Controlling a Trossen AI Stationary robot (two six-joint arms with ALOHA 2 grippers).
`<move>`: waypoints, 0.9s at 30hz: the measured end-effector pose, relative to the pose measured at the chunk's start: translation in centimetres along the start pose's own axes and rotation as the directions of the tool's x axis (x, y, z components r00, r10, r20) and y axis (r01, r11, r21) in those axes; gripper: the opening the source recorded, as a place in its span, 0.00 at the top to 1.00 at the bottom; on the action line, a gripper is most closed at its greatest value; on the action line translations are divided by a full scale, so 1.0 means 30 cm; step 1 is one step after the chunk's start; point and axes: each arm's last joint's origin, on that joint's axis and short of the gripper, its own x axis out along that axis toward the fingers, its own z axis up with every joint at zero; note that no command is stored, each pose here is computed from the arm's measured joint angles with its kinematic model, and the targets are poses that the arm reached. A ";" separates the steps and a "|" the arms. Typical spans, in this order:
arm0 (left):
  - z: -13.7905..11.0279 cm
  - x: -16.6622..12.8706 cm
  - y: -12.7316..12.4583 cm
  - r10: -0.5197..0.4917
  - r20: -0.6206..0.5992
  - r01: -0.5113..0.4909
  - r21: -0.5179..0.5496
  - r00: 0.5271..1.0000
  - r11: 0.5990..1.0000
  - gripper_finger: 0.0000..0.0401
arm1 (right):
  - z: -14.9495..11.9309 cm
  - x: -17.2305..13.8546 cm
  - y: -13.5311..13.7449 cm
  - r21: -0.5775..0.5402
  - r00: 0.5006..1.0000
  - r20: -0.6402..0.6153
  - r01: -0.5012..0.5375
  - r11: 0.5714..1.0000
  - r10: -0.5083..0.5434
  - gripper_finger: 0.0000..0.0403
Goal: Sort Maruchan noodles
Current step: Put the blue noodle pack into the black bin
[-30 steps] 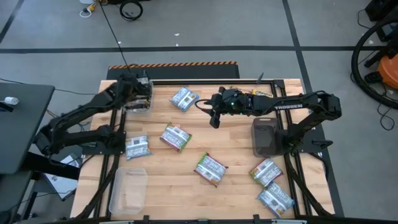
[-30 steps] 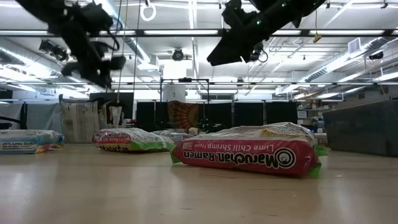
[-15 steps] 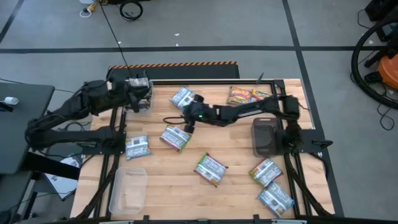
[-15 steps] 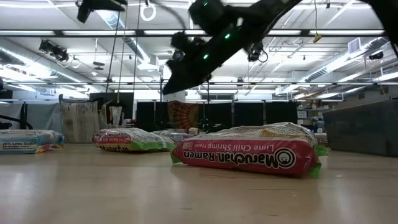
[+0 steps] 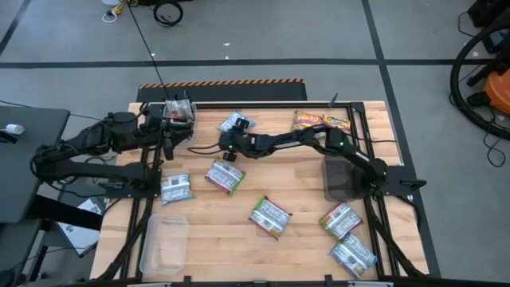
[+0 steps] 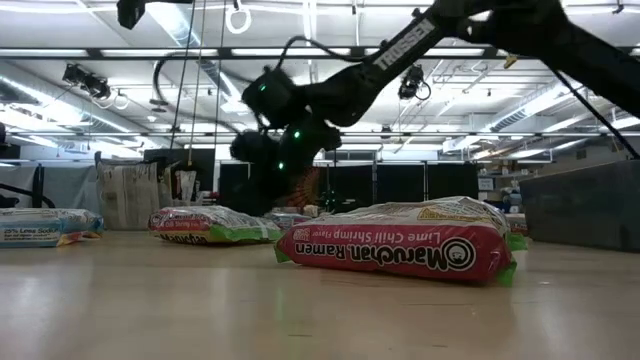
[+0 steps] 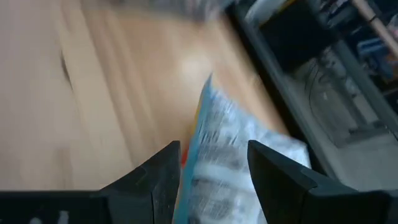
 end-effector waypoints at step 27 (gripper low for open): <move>0.014 -0.003 -0.026 -0.123 0.022 0.124 -0.062 0.992 0.990 0.77 | 0.143 -0.176 -0.131 0.056 0.995 -0.012 -0.096 0.994 0.097 0.99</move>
